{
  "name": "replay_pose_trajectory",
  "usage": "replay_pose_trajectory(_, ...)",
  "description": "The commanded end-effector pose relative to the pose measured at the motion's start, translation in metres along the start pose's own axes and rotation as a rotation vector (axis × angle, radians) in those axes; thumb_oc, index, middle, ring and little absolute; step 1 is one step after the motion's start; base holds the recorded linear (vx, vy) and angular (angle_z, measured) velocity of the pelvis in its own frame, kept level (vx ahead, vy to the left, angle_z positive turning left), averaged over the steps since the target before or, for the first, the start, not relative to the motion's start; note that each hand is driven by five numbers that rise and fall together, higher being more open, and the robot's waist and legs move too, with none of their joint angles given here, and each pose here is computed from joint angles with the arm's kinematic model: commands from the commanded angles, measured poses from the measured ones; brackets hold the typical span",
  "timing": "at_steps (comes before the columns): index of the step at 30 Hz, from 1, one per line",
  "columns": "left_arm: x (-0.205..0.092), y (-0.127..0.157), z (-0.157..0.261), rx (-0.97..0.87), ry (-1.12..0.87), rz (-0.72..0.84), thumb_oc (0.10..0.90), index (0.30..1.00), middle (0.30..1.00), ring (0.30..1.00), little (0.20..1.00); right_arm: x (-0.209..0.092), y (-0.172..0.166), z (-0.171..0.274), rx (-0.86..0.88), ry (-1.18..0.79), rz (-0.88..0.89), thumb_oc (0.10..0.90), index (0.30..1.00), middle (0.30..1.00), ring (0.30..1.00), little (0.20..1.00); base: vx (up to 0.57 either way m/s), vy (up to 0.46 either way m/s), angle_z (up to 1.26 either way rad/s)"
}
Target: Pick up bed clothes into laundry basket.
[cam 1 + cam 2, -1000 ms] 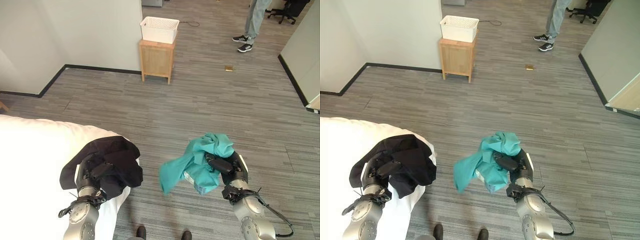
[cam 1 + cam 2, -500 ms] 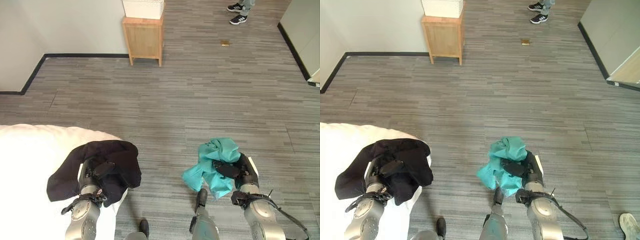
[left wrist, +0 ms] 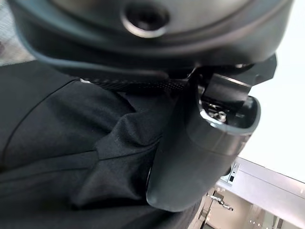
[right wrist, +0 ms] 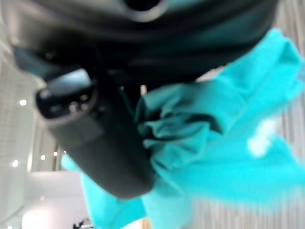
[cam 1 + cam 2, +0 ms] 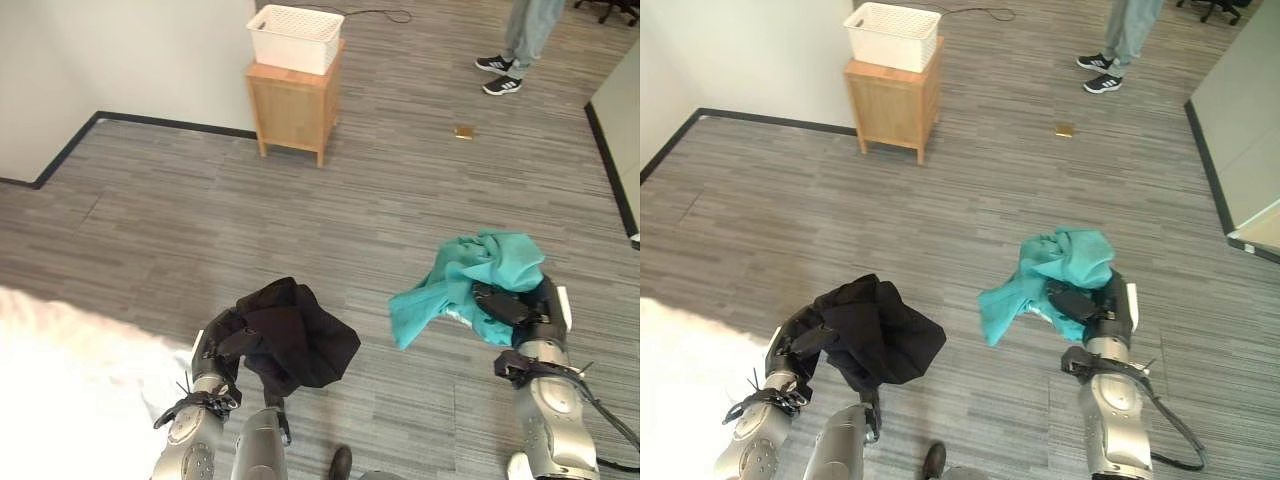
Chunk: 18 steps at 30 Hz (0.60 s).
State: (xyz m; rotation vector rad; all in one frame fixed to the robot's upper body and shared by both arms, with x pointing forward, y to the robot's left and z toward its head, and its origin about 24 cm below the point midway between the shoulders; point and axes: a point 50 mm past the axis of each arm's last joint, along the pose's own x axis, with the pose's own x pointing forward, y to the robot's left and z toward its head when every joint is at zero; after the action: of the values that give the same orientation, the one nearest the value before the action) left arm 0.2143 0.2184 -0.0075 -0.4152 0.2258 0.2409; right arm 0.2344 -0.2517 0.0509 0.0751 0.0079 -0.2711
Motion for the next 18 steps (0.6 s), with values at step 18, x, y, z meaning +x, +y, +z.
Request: replay_pose_trajectory(18, -0.009, -0.006, 0.134, 0.095, -0.606, -0.052, 0.4, 0.3, 0.3, 0.3, 0.3, 0.008, 0.03, 0.03, 0.109, -0.154, 0.194, 0.4, 0.3, 0.3, 0.3, 0.3, 0.49, 0.215, 0.22)
